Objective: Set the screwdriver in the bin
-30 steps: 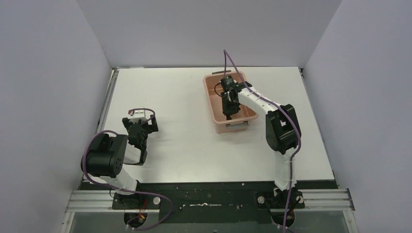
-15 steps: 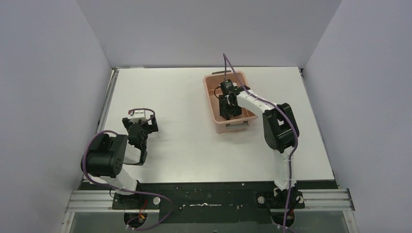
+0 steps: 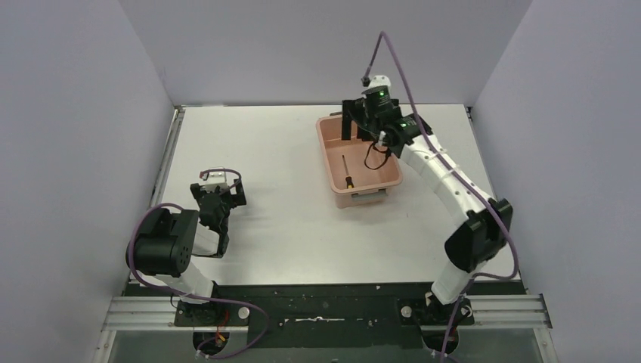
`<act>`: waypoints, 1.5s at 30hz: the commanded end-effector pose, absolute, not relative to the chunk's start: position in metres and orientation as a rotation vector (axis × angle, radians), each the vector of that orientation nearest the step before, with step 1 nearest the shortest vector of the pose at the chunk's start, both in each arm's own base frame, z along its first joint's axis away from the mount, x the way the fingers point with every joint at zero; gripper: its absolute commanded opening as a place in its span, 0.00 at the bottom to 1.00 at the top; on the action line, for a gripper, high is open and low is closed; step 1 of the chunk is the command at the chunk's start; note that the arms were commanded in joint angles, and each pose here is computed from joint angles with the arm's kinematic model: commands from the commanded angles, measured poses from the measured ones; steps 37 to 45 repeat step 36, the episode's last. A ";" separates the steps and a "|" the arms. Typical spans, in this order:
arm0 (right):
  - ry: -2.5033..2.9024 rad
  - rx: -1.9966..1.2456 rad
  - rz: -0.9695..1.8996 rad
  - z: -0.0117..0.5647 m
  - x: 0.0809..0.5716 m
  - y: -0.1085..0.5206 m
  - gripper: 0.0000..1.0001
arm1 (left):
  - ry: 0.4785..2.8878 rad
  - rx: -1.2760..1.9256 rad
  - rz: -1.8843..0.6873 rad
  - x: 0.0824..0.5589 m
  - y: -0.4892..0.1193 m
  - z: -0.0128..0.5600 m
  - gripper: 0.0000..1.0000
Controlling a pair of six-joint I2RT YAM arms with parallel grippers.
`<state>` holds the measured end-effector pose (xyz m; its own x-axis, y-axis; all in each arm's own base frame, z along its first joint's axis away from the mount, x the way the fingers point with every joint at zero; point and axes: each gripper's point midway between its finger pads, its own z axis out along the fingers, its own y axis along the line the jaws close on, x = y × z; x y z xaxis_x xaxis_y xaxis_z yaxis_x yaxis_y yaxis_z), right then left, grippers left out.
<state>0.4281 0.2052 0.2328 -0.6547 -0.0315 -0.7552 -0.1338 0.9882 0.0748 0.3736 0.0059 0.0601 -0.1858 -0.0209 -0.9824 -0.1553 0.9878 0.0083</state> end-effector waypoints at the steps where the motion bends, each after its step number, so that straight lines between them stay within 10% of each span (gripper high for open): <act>1: 1.980 -0.035 0.068 0.331 0.418 0.161 1.00 | 1.709 -0.123 0.107 0.379 0.005 0.074 0.97; 14: 1.686 0.191 -0.242 0.270 0.353 0.014 1.00 | 1.710 -0.123 0.107 0.379 0.005 0.074 0.97; 26: 1.641 0.356 -0.206 0.146 0.307 -0.008 1.00 | 1.708 -0.123 0.108 0.379 0.005 0.074 0.97; 45: 1.613 0.337 -0.209 0.144 0.302 -0.011 1.00 | 1.713 -0.121 0.106 0.380 0.004 0.073 0.97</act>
